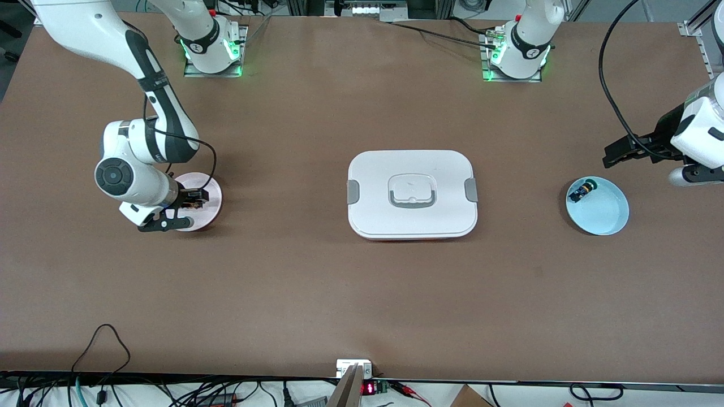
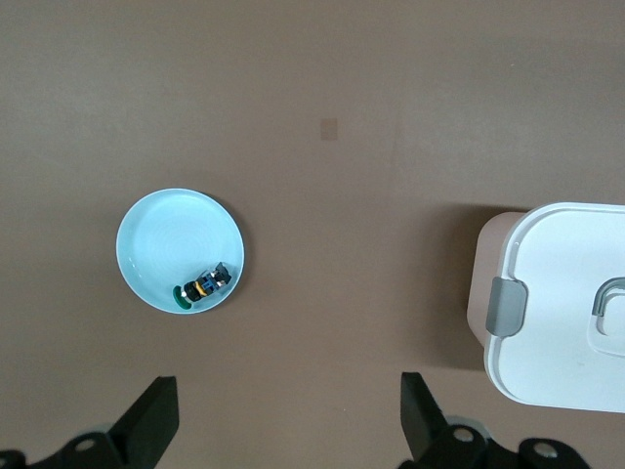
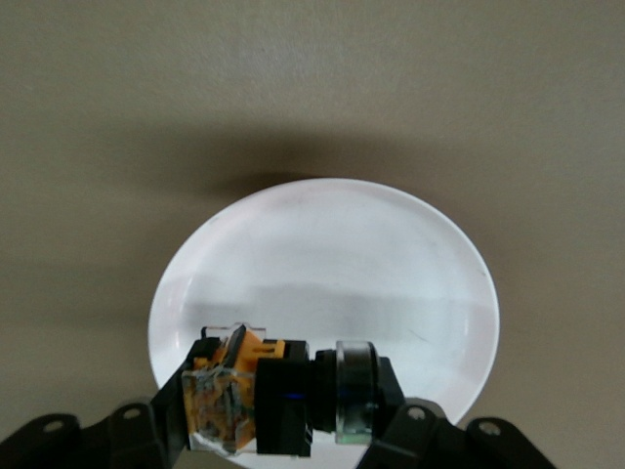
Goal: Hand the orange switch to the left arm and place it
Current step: 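Lower the right gripper and close it on the orange switch, then lift the orange switch with the right gripper and rotate it sideways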
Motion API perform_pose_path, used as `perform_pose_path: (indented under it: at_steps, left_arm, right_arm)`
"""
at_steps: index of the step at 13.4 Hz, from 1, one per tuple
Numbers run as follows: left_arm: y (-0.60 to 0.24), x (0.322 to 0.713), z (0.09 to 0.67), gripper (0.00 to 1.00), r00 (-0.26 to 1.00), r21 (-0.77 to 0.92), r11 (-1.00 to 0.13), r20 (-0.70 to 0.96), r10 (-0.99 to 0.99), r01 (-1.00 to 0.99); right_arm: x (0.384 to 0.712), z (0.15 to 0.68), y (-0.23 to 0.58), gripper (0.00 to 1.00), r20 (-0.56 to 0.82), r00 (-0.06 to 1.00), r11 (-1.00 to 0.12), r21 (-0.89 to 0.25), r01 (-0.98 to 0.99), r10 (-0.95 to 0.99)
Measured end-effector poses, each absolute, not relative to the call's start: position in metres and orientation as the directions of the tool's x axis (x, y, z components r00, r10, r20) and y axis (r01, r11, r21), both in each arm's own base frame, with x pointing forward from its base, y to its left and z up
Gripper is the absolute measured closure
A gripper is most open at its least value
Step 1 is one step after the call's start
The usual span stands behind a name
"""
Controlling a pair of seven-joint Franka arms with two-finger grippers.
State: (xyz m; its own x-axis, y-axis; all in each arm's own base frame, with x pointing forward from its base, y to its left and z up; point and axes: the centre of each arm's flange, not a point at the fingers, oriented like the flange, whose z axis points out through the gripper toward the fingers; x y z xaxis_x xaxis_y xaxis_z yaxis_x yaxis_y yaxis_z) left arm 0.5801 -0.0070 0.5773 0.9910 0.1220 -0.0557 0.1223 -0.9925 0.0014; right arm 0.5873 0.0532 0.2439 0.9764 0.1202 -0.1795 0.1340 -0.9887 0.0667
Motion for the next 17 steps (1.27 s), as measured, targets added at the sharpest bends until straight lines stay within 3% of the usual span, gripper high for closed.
perform_pose_path:
  at_steps: [8,17]
  left_arm:
    - [-0.007,0.580,0.577,0.00,0.991,0.001,-0.992,-0.055,0.122,0.122]
    - [-0.007,0.580,0.578,0.00,0.991,0.001,-0.993,-0.055,0.121,0.122]
  right_arm:
    - [0.610,0.351,0.093,0.27,-0.191,0.971,-0.989,0.018,0.149,0.143]
    - [0.624,0.419,0.107,0.27,-0.181,0.942,-0.958,-0.105,0.268,0.283]
